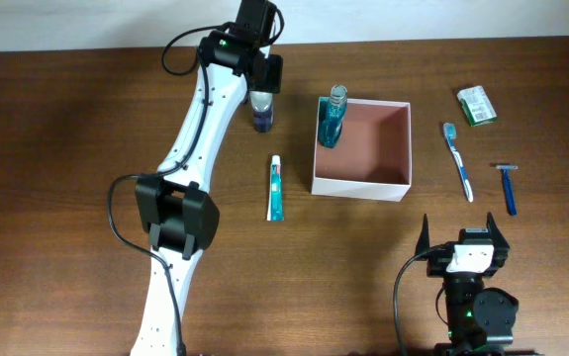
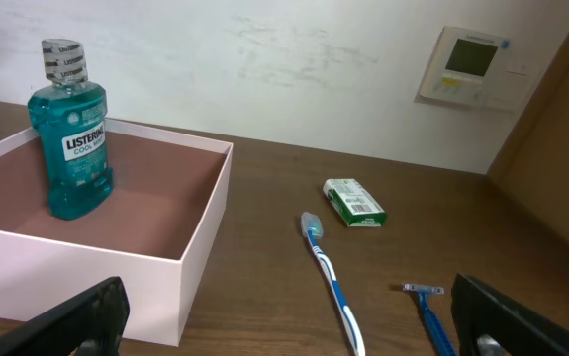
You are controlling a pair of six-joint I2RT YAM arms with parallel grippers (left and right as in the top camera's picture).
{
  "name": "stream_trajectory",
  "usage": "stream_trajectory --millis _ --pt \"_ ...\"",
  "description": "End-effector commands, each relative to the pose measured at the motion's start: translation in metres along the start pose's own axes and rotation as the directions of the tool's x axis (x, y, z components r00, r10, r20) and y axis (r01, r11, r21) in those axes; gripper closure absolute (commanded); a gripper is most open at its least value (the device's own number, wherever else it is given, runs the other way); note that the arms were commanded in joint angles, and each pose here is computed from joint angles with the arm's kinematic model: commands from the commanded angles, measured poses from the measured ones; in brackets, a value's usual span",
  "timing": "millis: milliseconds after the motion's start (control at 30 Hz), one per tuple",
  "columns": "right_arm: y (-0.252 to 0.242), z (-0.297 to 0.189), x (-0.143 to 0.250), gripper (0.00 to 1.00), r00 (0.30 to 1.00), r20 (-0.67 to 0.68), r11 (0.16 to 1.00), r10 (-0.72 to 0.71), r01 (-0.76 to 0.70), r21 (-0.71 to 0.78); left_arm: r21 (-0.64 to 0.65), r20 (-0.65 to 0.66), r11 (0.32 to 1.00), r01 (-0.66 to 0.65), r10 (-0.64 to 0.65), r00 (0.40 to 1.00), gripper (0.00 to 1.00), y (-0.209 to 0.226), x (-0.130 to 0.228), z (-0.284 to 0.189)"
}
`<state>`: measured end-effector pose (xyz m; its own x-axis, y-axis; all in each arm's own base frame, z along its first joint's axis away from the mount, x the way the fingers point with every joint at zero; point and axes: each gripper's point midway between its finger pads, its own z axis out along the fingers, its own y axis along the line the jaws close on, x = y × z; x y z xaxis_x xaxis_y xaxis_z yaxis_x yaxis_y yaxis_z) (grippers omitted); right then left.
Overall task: Pack container
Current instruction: 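Lower and close the left gripper on the pump head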
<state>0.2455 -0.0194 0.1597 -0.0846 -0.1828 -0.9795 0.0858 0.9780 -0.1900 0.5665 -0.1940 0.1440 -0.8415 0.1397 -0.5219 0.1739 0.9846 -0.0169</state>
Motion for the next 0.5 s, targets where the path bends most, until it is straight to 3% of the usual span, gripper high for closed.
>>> stream_trajectory --millis 0,200,467 --pt "-0.0006 -0.0002 0.0023 0.01 1.000 -0.005 1.000 0.007 -0.007 0.009 0.010 -0.005 1.000 -0.010 0.010 1.000 0.46 -0.0020 0.0017 0.0025" --pt "-0.0006 -0.0002 0.0023 0.01 1.000 -0.005 1.000 0.007 -0.007 0.009 0.010 -0.005 1.000 -0.010 0.010 1.000 0.60 -0.0020 0.0016 0.0024" --pt "-0.0006 -0.0002 0.0022 0.01 1.000 -0.005 1.000 0.007 -0.007 0.009 0.012 0.006 1.000 -0.009 0.009 1.000 0.67 -0.0025 -0.0012 0.0022"
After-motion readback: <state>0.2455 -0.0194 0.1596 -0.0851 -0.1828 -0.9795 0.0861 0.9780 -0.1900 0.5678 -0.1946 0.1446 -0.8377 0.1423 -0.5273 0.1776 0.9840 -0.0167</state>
